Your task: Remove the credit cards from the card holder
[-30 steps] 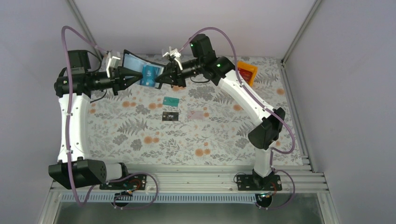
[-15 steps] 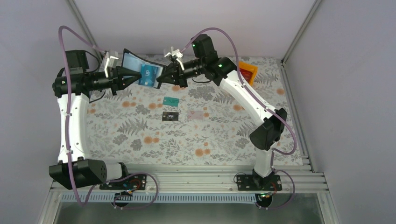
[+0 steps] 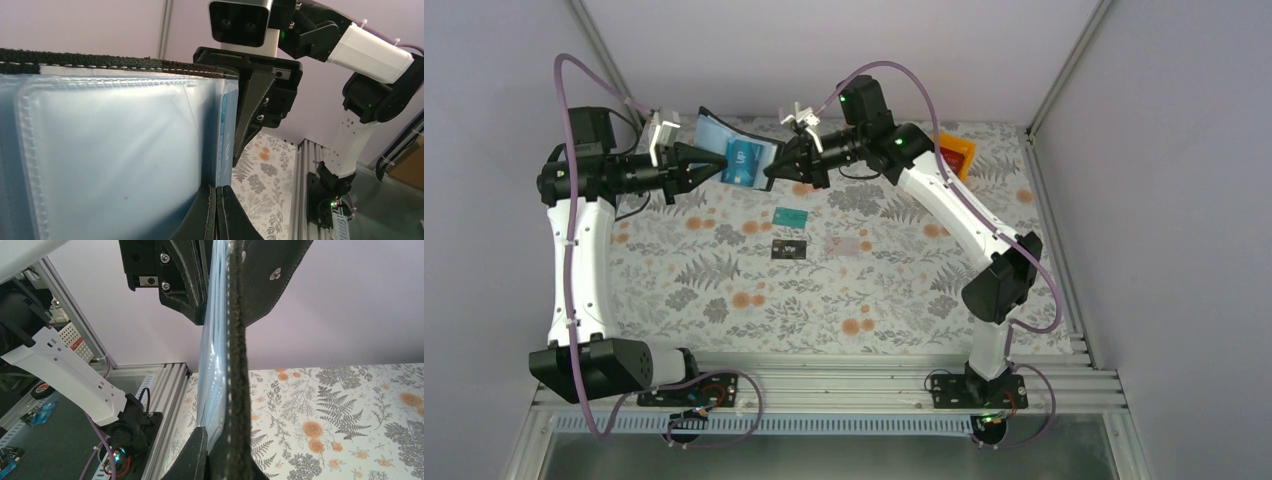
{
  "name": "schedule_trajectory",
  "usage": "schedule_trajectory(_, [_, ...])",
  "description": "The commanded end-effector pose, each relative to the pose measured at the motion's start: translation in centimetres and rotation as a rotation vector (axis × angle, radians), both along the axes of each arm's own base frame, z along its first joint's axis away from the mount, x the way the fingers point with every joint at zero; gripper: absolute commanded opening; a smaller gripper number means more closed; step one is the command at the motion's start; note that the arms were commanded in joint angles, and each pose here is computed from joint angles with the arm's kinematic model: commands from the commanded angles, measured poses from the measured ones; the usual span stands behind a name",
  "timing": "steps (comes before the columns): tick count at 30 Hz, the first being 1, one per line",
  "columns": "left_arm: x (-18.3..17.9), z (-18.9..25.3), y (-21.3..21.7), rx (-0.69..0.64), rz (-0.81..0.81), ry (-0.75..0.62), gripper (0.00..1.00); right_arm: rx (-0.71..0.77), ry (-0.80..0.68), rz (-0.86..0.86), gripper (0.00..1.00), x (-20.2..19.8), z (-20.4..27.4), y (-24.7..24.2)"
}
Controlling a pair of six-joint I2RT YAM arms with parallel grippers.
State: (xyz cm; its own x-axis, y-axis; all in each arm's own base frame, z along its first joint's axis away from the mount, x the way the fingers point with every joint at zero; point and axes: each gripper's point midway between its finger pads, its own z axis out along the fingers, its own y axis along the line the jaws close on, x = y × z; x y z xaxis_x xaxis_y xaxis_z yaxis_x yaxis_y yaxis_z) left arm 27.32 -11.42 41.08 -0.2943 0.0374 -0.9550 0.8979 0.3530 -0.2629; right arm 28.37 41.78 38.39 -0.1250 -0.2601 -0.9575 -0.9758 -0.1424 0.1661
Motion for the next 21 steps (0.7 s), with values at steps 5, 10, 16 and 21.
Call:
schedule_trajectory(5, [1.0, 0.5, 1.3, 0.113, 0.09, -0.107, 0.02, -0.005, -0.023, -0.027, 0.04, 0.0, 1.1, -2.3])
schedule_trajectory(10, [1.6, -0.2, 0.7, 0.134, 0.096, -0.118, 0.02, 0.008, 0.011, 0.034, 0.04, -0.7, 1.3, -1.1])
schedule_trajectory(16, [1.3, 0.2, 0.6, 0.199, 0.1, -0.175, 0.02, 0.014, -0.036, 0.001, 0.04, -0.2, 1.5, -1.8])
schedule_trajectory(21, [2.6, -0.8, 2.1, 0.284, 0.186, -0.156, 0.02, -0.044, -0.004, -0.195, 0.04, 4.2, -0.3, -4.6])
